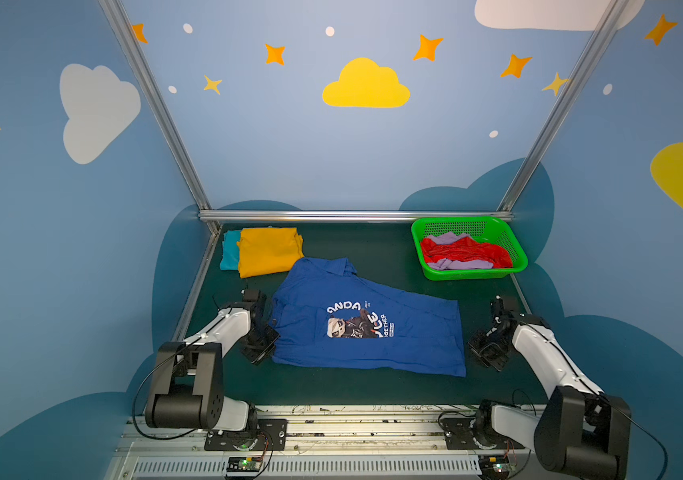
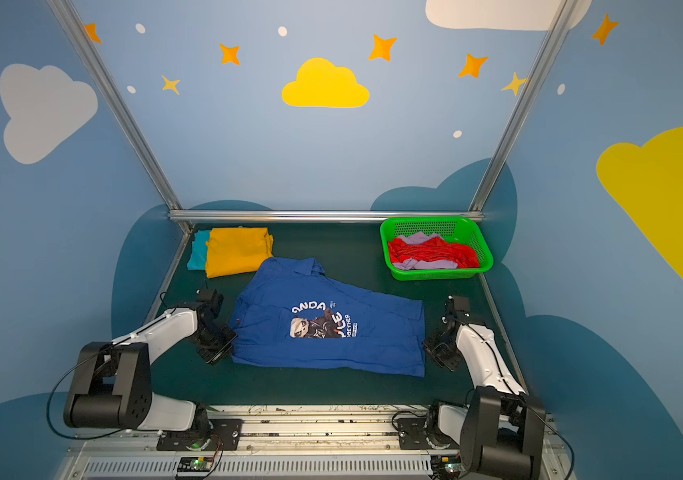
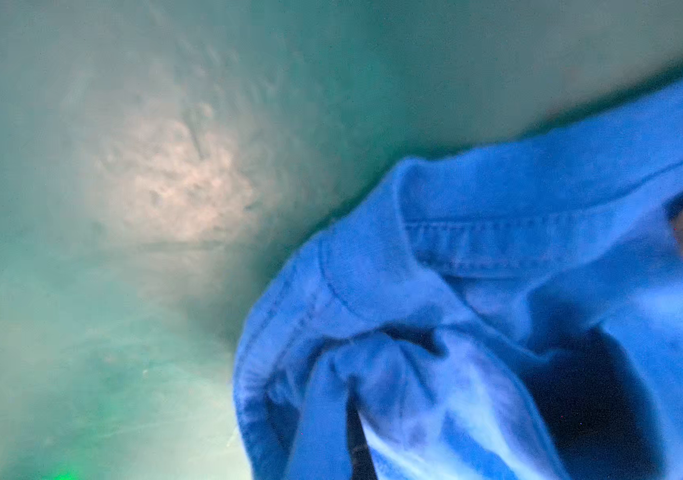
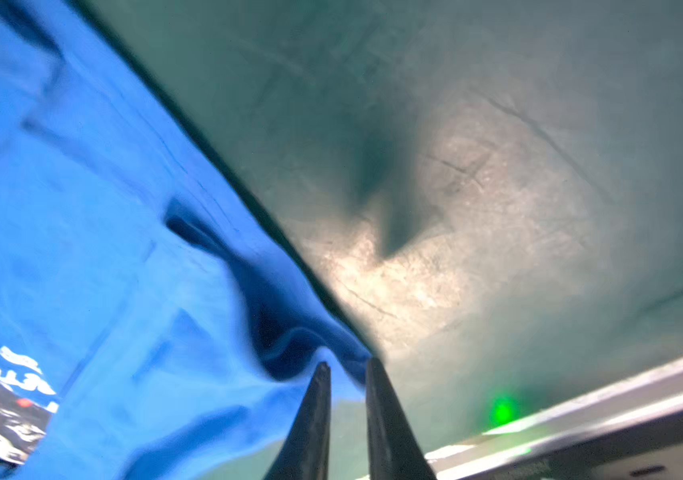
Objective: Fold and stack the t-shirts
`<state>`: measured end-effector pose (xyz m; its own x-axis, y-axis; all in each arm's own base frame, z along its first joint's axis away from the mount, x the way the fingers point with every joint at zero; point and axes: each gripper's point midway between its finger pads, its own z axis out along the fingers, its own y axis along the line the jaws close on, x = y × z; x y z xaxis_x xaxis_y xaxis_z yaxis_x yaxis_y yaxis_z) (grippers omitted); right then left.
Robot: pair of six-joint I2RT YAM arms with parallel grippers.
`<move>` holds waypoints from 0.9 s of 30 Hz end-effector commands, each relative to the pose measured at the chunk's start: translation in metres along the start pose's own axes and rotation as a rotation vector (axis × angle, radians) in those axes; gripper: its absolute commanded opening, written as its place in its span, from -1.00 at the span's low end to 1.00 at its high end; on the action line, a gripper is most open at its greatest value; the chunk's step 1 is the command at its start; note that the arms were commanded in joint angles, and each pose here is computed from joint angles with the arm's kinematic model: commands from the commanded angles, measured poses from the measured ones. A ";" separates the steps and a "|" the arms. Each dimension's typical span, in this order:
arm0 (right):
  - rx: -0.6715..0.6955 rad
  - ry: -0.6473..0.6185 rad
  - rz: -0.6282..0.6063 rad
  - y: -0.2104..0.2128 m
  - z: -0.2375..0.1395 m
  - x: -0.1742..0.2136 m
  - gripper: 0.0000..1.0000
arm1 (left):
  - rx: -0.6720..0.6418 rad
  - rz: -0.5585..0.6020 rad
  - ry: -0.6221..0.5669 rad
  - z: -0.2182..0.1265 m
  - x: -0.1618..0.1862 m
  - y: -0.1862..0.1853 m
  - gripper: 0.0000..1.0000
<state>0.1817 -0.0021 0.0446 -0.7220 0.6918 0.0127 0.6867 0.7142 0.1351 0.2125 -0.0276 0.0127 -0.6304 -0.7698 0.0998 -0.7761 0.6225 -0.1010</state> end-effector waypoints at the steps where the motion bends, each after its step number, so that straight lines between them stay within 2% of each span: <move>1: 0.030 0.059 0.033 -0.011 0.008 0.017 -0.56 | 0.009 0.022 -0.011 0.007 0.007 -0.002 -0.51; 3: 0.035 0.046 0.037 -0.013 0.006 0.017 -0.28 | 0.027 0.048 -0.011 0.000 0.017 -0.009 -0.08; 4: 0.028 0.028 0.032 -0.011 0.003 0.013 -0.17 | 0.034 0.062 -0.017 -0.006 0.021 -0.011 0.03; 6: 0.005 -0.010 -0.018 -0.003 -0.006 0.003 -0.15 | 0.038 0.079 -0.039 -0.017 0.026 -0.012 0.15; 9: -0.028 -0.039 -0.121 0.022 -0.016 -0.012 -0.33 | 0.057 0.090 -0.104 -0.040 0.022 -0.011 0.18; 12: 0.058 -0.001 -0.185 0.033 -0.013 -0.016 -0.24 | 0.090 0.101 -0.179 -0.059 0.013 -0.016 0.20; 15: 0.053 0.039 -0.230 0.053 0.001 -0.017 -0.17 | 0.085 0.092 -0.224 -0.068 0.006 -0.015 0.20; 27: 0.045 0.074 -0.264 0.080 0.037 -0.032 -0.24 | 0.010 0.096 -0.180 -0.046 0.005 -0.011 0.19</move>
<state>0.2518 0.0345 0.0190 -0.8712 0.4856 0.0718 0.4903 0.8680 0.0787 0.2224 -0.0370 0.0661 -0.6882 -0.7198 -0.0914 -0.7038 0.6928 -0.1572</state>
